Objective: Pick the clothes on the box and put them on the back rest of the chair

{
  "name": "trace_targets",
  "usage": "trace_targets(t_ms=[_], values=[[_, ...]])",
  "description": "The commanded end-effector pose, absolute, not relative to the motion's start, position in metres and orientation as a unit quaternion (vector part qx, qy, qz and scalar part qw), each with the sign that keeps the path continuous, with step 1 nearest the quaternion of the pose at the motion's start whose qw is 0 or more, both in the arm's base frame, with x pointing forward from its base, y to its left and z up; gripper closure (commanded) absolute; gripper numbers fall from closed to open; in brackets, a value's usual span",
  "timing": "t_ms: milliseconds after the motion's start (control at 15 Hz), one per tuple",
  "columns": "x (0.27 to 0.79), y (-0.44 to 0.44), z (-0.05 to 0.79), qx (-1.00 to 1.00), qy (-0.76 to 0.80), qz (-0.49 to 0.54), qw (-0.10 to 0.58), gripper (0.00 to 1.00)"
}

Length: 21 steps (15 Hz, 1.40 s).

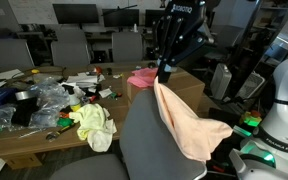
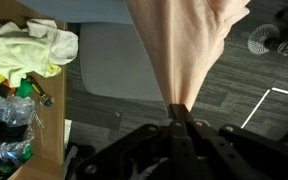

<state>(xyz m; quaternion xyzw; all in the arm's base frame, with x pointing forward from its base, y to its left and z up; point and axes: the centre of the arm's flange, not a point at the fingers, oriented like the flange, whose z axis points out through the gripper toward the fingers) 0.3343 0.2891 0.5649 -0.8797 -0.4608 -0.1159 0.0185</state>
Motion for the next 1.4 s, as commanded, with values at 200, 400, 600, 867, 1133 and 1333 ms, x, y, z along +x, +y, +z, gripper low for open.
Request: trace_targets(t_ms=[200,400,600,867,1133,1333], values=[[0.365,0.319,0.565,-0.885,-0.456,-0.091,0.021,1.00],[0.384,0.314,0.524,-0.891,-0.451,-0.054,-0.006,1.00],[0.401,0.299,0.484,-0.894,-0.445,-0.012,-0.047,1.00],[0.417,0.280,0.454,-0.893,-0.441,0.021,-0.088,0.74],[0.420,0.258,0.452,-0.892,-0.435,0.031,-0.118,0.50],[0.428,0.232,0.456,-0.897,-0.419,0.018,-0.144,0.28]])
